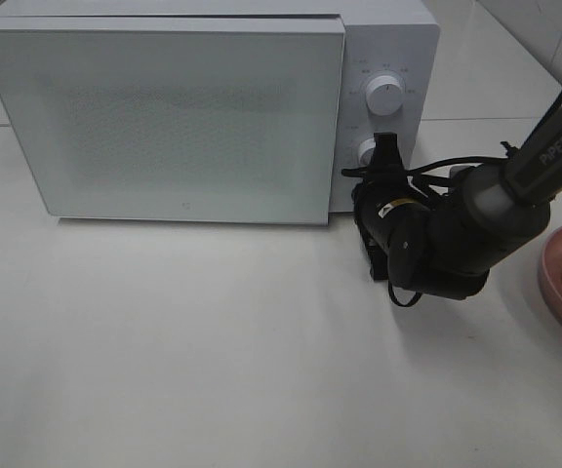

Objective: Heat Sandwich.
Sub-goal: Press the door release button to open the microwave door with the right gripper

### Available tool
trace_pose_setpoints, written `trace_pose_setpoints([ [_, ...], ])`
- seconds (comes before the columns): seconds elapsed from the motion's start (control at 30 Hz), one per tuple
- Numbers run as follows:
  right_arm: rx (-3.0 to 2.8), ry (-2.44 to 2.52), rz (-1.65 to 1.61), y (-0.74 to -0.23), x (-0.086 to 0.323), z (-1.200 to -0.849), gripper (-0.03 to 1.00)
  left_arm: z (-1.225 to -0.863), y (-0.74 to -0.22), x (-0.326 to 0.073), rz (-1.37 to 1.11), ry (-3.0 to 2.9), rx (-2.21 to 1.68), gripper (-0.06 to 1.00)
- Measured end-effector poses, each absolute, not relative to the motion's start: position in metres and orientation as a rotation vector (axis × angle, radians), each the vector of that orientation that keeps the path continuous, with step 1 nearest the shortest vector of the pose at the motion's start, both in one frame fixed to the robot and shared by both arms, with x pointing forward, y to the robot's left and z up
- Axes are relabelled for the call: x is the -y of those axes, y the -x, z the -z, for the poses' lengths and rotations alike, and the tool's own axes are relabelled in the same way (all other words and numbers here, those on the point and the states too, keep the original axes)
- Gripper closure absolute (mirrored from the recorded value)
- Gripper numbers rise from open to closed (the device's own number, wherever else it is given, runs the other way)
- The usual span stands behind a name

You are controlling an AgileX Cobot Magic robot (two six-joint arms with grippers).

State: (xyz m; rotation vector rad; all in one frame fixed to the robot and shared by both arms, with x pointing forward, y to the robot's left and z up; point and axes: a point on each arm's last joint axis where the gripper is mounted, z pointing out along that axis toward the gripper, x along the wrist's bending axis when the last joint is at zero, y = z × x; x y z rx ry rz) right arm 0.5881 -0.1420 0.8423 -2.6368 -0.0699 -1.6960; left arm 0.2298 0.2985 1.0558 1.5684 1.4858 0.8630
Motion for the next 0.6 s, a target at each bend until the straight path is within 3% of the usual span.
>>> trace_pose_setpoints([
  [0.6, 0.047, 2.641, 1.692, -0.5898, 0.141, -0.8414, 0.96, -1.0558, -0.2298, -0.2985, -0.863, -1.568, -1.486, -0.02],
])
